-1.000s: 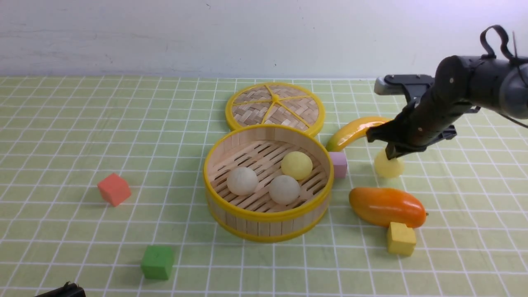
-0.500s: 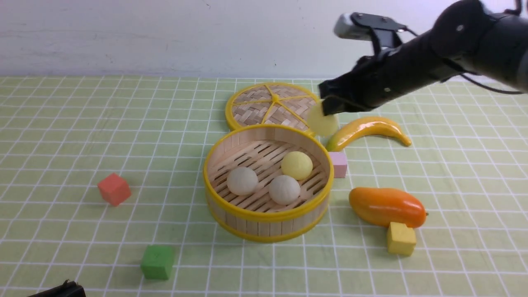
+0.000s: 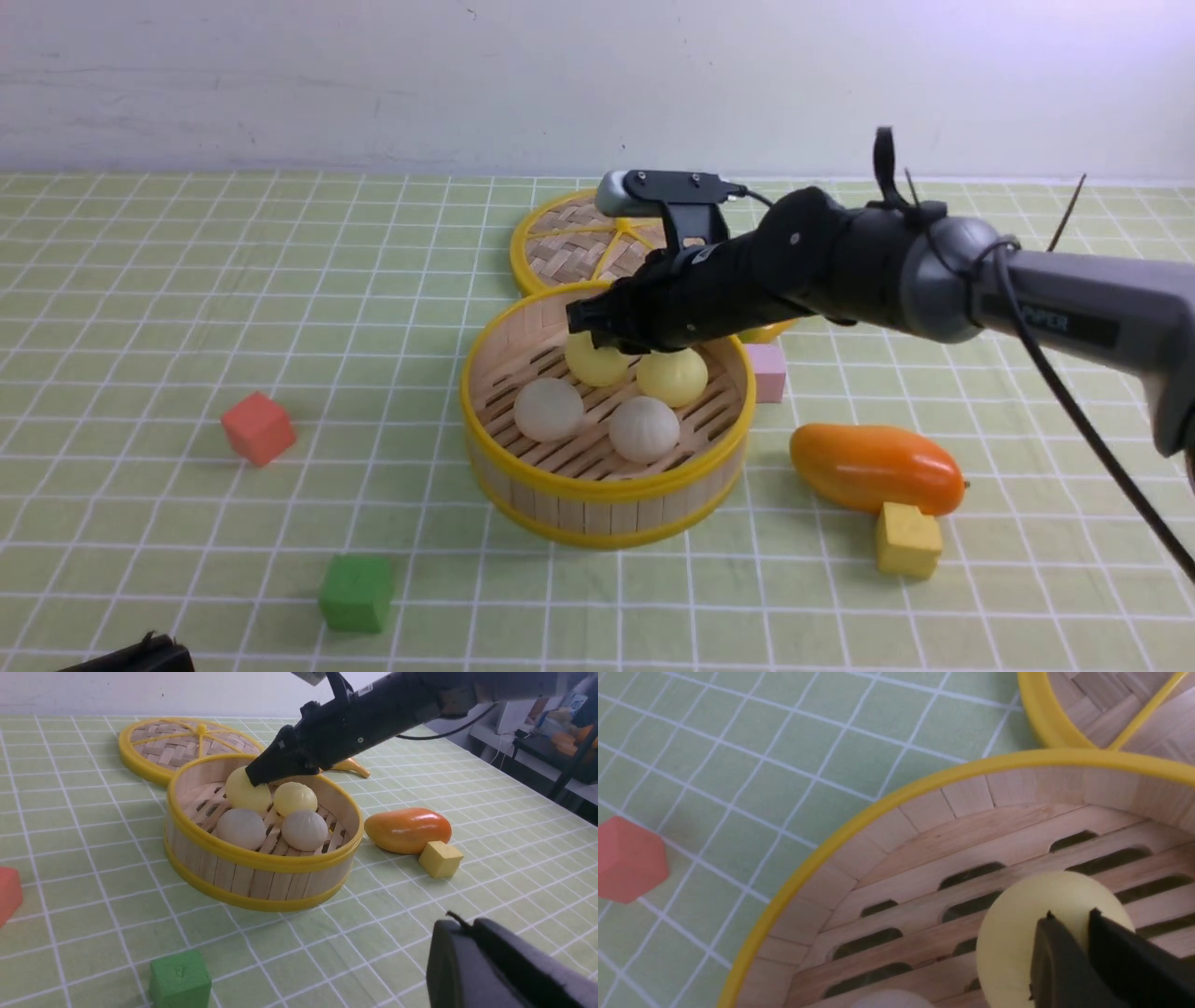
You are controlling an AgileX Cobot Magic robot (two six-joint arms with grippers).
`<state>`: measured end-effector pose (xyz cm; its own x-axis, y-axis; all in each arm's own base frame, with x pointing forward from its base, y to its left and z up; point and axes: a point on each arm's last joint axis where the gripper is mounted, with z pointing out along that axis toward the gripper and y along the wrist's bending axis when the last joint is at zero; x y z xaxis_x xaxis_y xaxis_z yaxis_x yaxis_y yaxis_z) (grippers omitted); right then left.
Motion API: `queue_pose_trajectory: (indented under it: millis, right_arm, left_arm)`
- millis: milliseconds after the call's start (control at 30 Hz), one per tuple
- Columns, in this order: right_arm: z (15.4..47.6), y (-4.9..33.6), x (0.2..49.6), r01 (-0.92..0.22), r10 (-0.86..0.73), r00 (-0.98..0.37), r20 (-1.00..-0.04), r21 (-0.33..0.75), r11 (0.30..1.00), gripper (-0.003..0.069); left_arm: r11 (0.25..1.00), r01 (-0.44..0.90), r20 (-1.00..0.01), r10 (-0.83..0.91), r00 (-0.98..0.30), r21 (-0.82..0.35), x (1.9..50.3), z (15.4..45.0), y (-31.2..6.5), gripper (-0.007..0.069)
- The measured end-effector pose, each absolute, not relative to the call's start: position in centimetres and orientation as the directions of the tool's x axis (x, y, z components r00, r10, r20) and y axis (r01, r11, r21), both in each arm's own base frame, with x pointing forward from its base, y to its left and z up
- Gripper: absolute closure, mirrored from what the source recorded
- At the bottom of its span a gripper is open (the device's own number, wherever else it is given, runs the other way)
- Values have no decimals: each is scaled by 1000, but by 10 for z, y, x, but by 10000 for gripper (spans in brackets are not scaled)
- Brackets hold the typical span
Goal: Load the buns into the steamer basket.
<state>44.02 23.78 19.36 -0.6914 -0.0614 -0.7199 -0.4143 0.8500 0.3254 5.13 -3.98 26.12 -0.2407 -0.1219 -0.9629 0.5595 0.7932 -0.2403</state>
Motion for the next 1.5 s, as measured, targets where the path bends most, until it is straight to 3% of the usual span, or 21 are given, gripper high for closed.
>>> queue_pose_trajectory:
  millis: [133, 233, 367, 433, 533, 600, 733, 800, 1067, 1233, 1367, 1400, 1433, 1500]
  right_arm:
    - [196, 237, 441, -412, -54, -685, -727, 325, 851, 361]
    - [217, 232, 434, -447, -88, -680, -727, 316, 837, 238]
    - [276, 204, 413, -512, -177, -679, -712, 287, 810, 188]
    - [314, 184, 389, -525, -224, -709, -669, 288, 801, 224]
    - [340, 165, 363, -520, -263, -734, -625, 270, 810, 300]
    - [359, 147, 327, -508, -304, -757, -578, 228, 831, 435]
    - [376, 123, 275, -459, -303, -797, -522, 198, 866, 629]
    - [385, 114, 253, -447, -301, -809, -505, 196, 873, 673]
    - [424, 95, 198, -473, -286, -754, -592, 186, 861, 678]
    - [433, 74, 168, -478, -297, -685, -666, 102, 873, 678]
    - [416, 51, 147, -389, -194, -586, -787, 63, 919, 678]
    - [396, 41, 135, -331, -129, -508, -852, 55, 942, 678]
    - [393, 39, 134, -320, -121, -500, -858, 53, 946, 678]
    - [354, 24, 113, -223, -52, -379, -924, 37, 974, 678]
  left_arm:
    - [793, 560, -963, -122, -241, -240, 51, 261, -40, 594]
    - [793, 560, -963, -122, -241, -240, 51, 261, -40, 589]
    - [793, 560, -963, -122, -241, -240, 51, 261, -40, 587]
    - [793, 560, -963, -122, -241, -240, 51, 261, -40, 586]
    - [793, 560, -963, -122, -241, -240, 51, 261, -40, 584]
    - [793, 560, -963, -122, -241, -240, 51, 261, -40, 578]
    - [793, 560, -963, -122, -241, -240, 51, 261, -40, 572]
    - [793, 560, -963, -122, -241, -240, 51, 261, -40, 571]
    - [793, 560, -963, -122, -241, -240, 51, 261, -40, 569]
    - [793, 560, -963, -122, -241, -240, 51, 261, -40, 568]
    - [793, 560, -963, -122, -241, -240, 51, 261, -40, 565]
    - [793, 560, -963, -122, -241, -240, 51, 261, -40, 563]
    - [793, 560, -963, -122, -241, -240, 51, 261, -40, 563]
    - [794, 560, -963, -121, -240, -239, 51, 261, -40, 559]
